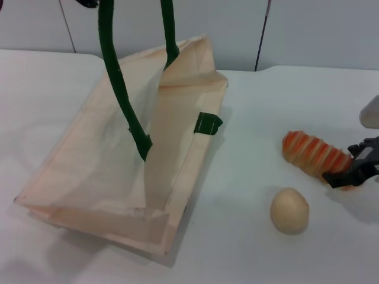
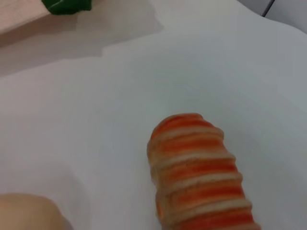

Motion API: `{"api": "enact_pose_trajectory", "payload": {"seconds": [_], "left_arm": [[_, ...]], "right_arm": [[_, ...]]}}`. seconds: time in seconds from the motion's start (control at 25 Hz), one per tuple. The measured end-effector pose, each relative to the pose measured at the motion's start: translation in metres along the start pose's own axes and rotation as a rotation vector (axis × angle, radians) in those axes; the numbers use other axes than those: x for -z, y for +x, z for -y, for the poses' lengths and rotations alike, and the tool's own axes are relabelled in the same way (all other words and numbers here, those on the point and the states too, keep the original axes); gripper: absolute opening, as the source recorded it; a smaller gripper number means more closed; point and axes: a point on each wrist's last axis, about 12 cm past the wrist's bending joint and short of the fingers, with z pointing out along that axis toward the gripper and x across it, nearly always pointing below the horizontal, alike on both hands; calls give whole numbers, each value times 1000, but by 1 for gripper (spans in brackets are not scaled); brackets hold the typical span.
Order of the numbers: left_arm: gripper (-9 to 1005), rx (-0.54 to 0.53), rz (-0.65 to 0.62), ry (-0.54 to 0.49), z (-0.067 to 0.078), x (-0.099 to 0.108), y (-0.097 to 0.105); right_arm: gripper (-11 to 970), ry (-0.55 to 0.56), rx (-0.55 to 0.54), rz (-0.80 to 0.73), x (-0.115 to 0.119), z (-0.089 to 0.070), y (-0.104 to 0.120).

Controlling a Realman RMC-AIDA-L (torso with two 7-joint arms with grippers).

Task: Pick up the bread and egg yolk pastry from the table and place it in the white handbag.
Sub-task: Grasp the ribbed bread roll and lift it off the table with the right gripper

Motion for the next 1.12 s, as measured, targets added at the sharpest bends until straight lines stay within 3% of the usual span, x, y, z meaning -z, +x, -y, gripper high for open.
{"api": "enact_pose_trajectory", "payload": {"seconds": [0.84, 1.12], "left_arm": [[121, -2, 1, -1, -1, 1, 0], [122, -8, 1, -1, -1, 1, 0]], "right_arm": [[829, -16, 22, -19, -6, -3, 0], [678, -34, 6, -31, -5, -4, 0]]}}
